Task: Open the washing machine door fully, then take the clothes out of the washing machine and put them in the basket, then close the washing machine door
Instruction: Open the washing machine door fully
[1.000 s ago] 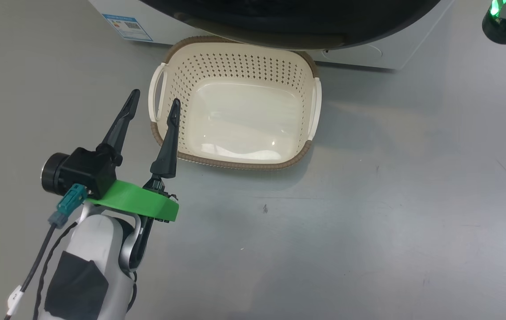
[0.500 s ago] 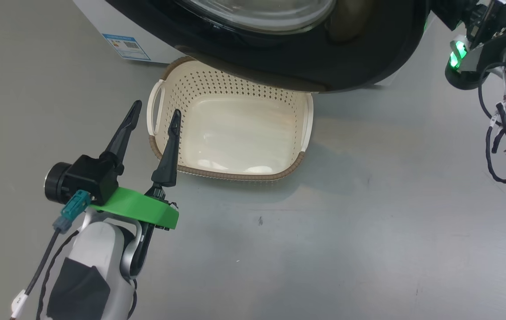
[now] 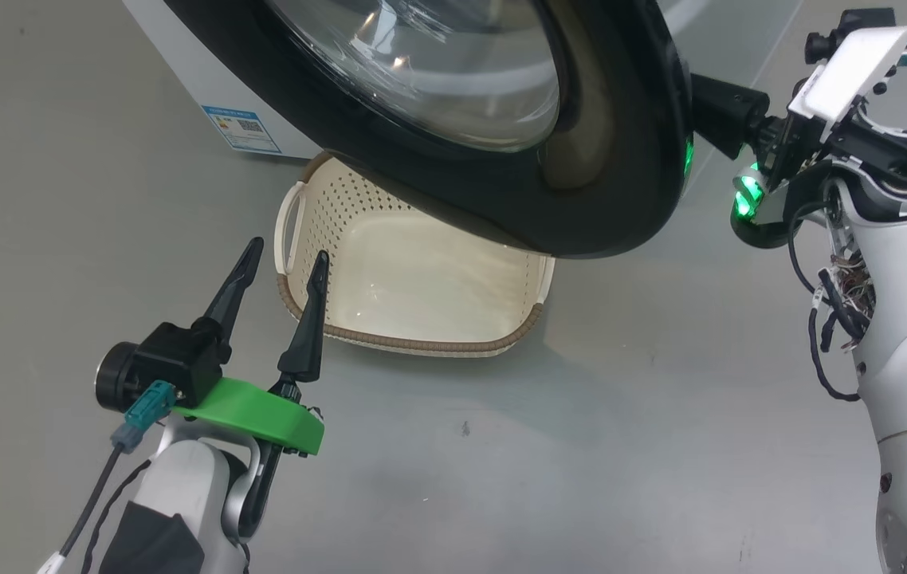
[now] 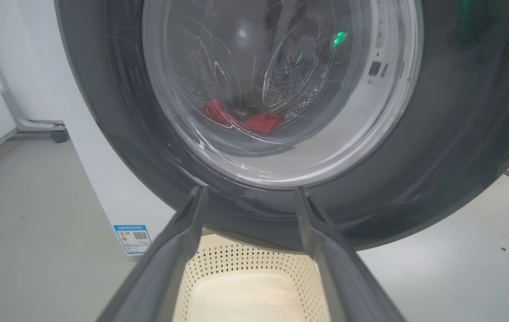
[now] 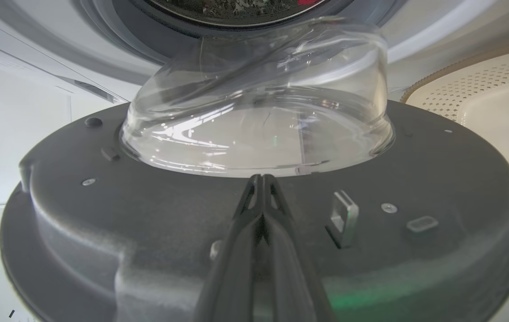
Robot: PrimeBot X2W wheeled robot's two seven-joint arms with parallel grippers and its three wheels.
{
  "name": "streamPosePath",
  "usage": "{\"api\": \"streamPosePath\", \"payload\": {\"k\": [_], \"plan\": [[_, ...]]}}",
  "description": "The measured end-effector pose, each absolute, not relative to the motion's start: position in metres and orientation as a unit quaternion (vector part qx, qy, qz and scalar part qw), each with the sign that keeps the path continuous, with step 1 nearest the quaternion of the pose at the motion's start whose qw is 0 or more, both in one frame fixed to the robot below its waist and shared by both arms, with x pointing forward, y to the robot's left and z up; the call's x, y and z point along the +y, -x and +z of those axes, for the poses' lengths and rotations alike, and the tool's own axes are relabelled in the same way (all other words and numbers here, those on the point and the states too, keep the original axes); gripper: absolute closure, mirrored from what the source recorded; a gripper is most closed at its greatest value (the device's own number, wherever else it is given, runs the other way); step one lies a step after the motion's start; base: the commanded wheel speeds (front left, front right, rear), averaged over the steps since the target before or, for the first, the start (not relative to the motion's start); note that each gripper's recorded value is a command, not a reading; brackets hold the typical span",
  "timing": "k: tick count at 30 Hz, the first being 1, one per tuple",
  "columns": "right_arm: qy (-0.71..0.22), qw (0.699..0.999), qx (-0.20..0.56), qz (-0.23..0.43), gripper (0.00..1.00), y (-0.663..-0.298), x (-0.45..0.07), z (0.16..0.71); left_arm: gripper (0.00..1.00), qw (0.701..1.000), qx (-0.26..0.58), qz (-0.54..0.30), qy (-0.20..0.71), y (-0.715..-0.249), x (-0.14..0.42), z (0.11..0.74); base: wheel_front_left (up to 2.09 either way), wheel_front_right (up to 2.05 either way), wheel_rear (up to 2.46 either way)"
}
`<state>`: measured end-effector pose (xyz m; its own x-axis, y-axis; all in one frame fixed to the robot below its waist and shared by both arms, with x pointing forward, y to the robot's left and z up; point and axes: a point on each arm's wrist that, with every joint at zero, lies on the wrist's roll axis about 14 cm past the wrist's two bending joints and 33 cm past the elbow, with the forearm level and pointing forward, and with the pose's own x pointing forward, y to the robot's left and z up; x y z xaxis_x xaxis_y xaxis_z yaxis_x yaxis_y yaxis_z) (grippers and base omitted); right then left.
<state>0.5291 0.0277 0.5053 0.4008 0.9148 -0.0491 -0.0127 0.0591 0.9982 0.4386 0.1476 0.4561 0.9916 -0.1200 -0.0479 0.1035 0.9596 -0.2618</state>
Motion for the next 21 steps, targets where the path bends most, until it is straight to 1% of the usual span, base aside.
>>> {"api": "streamPosePath", "payload": {"k": [8,12,21], "plan": [[-0.557,0.592,0.422,0.403,1.0,-0.493,0.044,0.508,0.0,0.99,0.03,-0.044,0.131,-0.42,0.154,0.461,0.0,0.0,0.0],[-0.546,0.579,0.433,0.424,1.0,-0.471,0.057,0.515,0.0,0.99,0.029,-0.032,0.132,-0.409,0.159,0.463,0.0,0.0,0.0],[-0.517,0.56,0.452,0.463,1.0,-0.427,0.073,0.525,0.0,0.991,0.023,-0.022,0.134,-0.389,0.163,0.47,0.0,0.0,0.0]]}}
